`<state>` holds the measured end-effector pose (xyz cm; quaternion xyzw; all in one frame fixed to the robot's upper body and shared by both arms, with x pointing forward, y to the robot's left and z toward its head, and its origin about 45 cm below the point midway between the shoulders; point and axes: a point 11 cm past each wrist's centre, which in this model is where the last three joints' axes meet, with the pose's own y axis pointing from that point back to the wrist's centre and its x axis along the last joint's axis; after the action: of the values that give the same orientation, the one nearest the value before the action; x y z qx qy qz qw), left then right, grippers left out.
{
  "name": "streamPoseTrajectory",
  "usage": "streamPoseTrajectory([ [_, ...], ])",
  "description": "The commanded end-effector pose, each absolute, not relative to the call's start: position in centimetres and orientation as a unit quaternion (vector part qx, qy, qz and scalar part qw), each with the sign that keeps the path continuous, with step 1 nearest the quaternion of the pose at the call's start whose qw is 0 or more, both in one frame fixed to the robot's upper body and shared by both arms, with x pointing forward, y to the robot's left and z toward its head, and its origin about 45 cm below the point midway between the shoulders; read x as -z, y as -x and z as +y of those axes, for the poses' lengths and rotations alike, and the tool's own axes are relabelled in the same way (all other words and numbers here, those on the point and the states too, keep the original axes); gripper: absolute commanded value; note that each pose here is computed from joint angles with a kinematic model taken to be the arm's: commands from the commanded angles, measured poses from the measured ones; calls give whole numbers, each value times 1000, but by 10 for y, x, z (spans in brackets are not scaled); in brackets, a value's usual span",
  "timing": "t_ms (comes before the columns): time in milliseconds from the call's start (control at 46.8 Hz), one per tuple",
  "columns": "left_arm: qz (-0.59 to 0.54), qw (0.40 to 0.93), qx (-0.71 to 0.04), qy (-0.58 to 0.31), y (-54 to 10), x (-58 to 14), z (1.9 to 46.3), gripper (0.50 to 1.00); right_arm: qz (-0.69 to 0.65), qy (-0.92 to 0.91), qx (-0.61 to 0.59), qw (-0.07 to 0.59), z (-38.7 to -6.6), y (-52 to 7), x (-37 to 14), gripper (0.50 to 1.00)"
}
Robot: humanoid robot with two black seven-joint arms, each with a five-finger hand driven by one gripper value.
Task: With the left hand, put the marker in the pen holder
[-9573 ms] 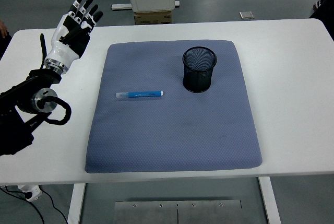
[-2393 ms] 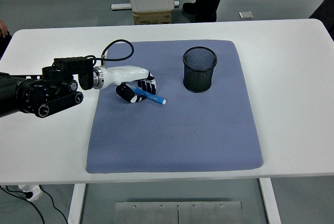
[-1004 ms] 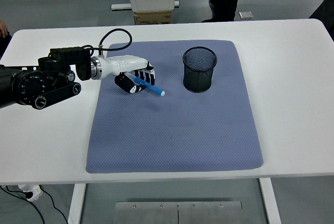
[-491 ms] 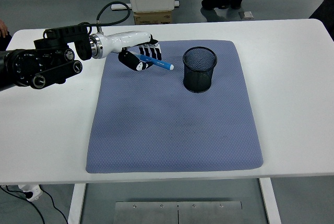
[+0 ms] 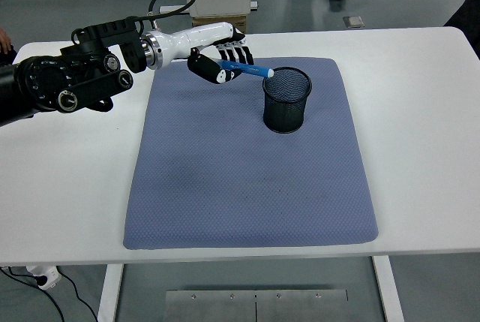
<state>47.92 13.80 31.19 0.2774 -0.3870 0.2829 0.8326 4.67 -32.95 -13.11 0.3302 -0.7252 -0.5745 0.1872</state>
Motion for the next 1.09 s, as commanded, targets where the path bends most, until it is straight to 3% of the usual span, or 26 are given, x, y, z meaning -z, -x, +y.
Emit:
streamPoseTrajectory([
  [0, -369, 845, -291, -257, -478, -313, 126, 500, -725, -330, 575, 187, -329, -47, 131, 1000],
  [470, -281, 890, -309, -184, -466, -308, 77, 500, -725, -331, 574, 188, -329, -47, 131, 1000],
  [1068, -258, 894, -324, -170, -463, -298, 78, 500, -725, -330, 574, 188, -330, -46, 131, 1000],
])
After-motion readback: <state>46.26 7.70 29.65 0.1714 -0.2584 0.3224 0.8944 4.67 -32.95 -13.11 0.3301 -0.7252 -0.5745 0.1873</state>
